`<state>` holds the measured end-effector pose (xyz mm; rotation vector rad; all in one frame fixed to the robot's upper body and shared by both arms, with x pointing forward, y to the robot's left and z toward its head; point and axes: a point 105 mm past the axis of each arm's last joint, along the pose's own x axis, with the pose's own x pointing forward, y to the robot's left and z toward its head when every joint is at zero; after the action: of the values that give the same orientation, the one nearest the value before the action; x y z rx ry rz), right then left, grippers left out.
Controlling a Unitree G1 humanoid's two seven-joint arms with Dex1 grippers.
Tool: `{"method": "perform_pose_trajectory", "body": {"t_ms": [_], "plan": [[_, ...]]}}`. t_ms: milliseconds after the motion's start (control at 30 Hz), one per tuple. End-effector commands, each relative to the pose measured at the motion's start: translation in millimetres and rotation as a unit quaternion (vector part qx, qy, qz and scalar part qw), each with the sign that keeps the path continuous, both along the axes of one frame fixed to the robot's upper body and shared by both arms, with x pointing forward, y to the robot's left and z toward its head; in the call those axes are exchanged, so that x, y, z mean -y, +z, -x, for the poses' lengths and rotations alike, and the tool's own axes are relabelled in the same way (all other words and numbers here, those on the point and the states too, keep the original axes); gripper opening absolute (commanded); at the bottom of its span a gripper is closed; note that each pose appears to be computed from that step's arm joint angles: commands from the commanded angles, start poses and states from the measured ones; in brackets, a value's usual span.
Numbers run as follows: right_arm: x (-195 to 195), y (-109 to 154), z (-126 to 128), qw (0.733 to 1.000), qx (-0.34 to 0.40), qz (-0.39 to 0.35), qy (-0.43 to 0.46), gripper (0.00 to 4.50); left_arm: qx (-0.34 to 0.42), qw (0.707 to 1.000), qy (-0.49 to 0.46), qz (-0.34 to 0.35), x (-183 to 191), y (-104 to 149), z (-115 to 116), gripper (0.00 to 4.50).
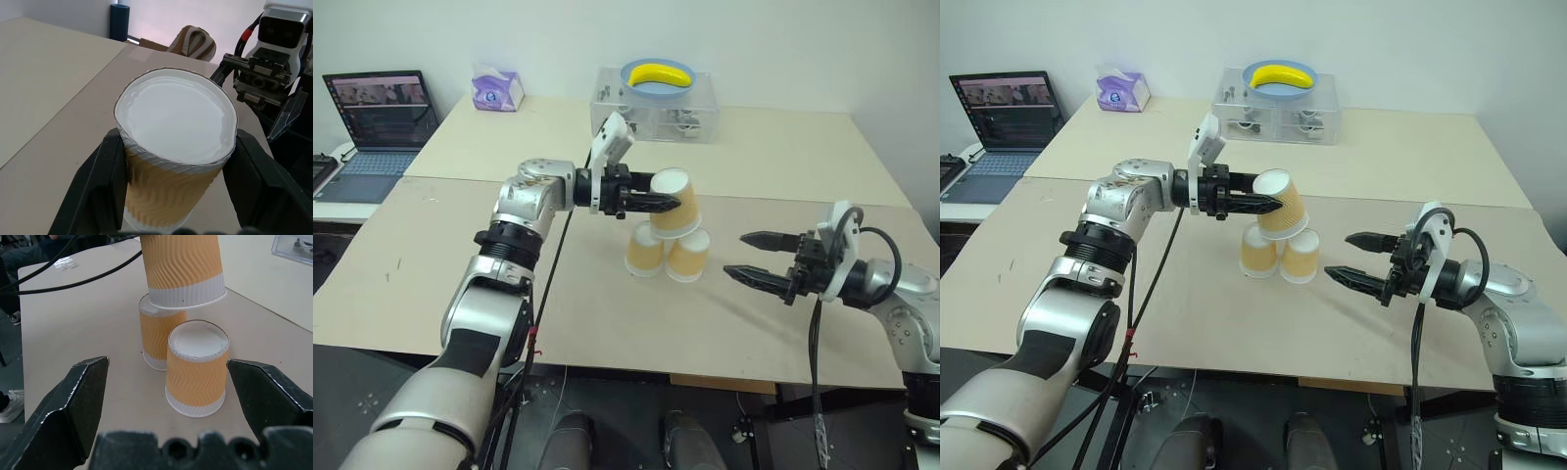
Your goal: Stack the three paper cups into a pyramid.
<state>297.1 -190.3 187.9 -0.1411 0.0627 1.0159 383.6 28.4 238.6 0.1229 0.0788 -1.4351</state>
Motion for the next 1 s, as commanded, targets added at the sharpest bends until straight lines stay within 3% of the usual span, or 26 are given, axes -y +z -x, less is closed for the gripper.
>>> {"method": "perform_pose_trajectory", "body": {"t_ms": [33, 133, 200, 300, 333, 700, 833, 1000], "plan": [[-0.2, 13.8, 0.8, 1.000, 0.025, -0.004, 0.003, 4.50, 0.035, 0.999, -0.012, 0.000, 5.0, 15.4, 2.2, 2.31], [-0.1, 14.4, 1.9, 1.000, 0.026, -0.004, 0.005, 4.50, 0.036, 0.999, -0.009, 0.001, 5.8, 15.2, 1.1, 2.31], [0.5, 14.6, 2.2, 1.000, 0.026, -0.004, 0.004, 4.50, 0.031, 0.999, -0.013, 0.004, 6.7, 14.7, 1.7, 3.26], [1.0, 14.4, 2.3, 1.000, 0.027, -0.002, 0.003, 4.50, 0.037, 0.999, -0.015, 0.006, 7.3, 15.9, 2.4, 4.31], [1.0, 14.3, 2.2, 1.000, 0.027, -0.002, 0.002, 4.50, 0.038, 0.999, -0.015, 0.007, 7.4, 16.0, 2.4, 4.41], [1.1, 14.5, -0.4, 1.000, 0.026, -0.004, 0.002, 4.50, 0.025, 0.994, 0.005, 0.107, 3.1, 56.7, 2.7, 4.41], [1.2, 14.5, -0.8, 1.000, 0.025, -0.006, 0.002, 4.50, 0.024, 0.972, 0.090, 0.214, -20.9, 99.7, -8.4, 4.41], [7.6, 14.5, -5.8, 0.999, 0.037, -0.001, -0.023, 4.50, 0.035, 0.949, 0.217, 0.228, -50.0, 96.2, -20.6, 4.41]]}}
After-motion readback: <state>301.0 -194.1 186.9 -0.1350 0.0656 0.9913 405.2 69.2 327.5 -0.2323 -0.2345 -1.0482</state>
